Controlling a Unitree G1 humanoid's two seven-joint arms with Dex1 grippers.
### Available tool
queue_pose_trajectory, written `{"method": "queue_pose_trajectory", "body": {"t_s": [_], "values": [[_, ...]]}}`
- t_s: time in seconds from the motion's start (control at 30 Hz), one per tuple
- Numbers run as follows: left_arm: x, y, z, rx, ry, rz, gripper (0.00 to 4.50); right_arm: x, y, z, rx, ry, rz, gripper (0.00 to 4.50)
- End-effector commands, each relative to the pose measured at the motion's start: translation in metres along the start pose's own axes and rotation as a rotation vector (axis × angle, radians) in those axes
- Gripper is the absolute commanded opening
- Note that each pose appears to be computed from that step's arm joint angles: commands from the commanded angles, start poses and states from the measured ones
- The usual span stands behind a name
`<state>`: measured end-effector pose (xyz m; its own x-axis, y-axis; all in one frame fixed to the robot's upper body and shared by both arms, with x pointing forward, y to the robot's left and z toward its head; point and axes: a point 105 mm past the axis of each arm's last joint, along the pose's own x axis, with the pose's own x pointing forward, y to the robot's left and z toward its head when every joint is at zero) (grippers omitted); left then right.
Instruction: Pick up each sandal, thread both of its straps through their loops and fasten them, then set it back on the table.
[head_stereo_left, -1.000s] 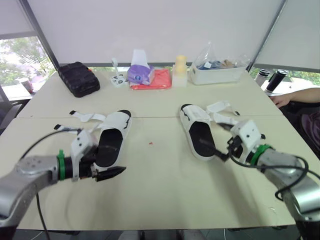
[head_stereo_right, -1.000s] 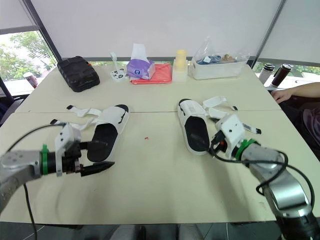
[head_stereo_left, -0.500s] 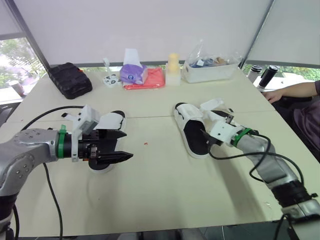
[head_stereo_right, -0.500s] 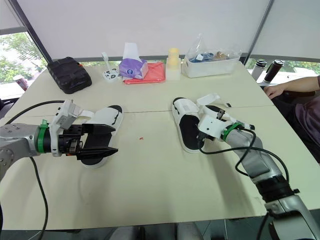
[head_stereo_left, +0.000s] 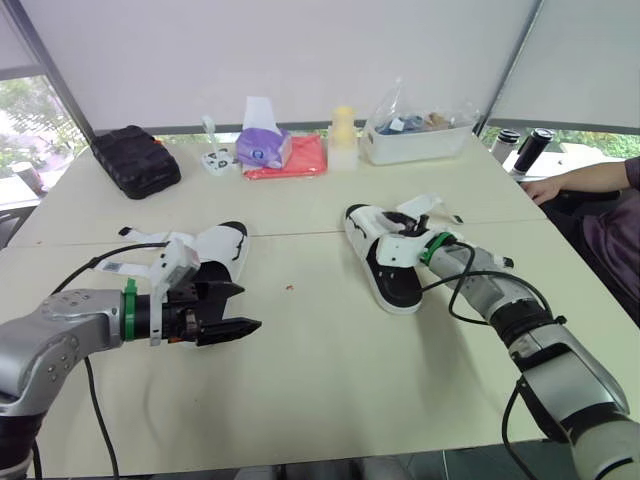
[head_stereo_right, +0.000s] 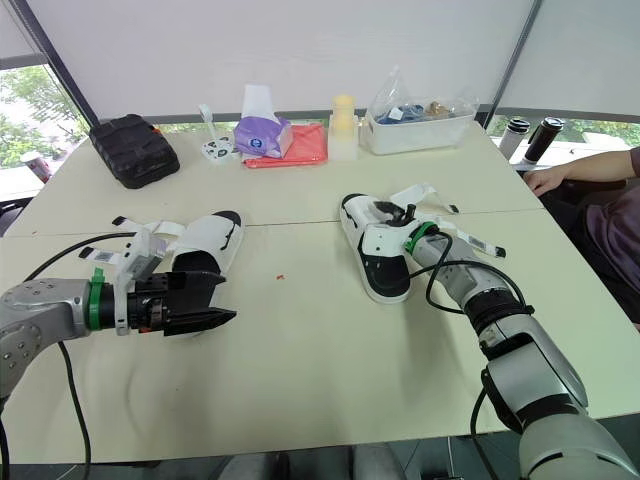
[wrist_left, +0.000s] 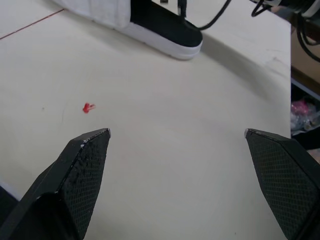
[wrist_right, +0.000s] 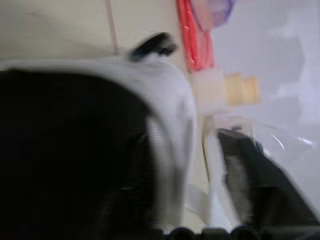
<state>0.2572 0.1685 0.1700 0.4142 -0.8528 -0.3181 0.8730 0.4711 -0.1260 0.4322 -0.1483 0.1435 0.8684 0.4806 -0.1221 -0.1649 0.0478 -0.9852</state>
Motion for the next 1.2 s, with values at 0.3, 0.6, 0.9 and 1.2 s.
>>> {"method": "queue_pose_trajectory", "body": {"t_s": [0.3,0.6,0.9,1.2], "values": [[-0.005,0.006,-0.005,0.012,-0.019,0.053,4.50,0.000,-0.031,0.008,-0.167,-0.101,-0.103,0.06],[-0.004,0.010,-0.006,0.014,-0.007,0.048,4.50,-0.087,-0.036,0.072,-0.472,-0.734,-0.093,0.06],[0.010,0.007,-0.007,0.005,-0.014,-0.005,4.50,-0.120,0.011,0.109,-0.494,-1.050,0.063,0.06],[0.016,0.004,-0.009,0.005,-0.013,-0.031,4.50,-0.102,0.020,0.119,-0.450,-1.075,0.082,0.06]]}}
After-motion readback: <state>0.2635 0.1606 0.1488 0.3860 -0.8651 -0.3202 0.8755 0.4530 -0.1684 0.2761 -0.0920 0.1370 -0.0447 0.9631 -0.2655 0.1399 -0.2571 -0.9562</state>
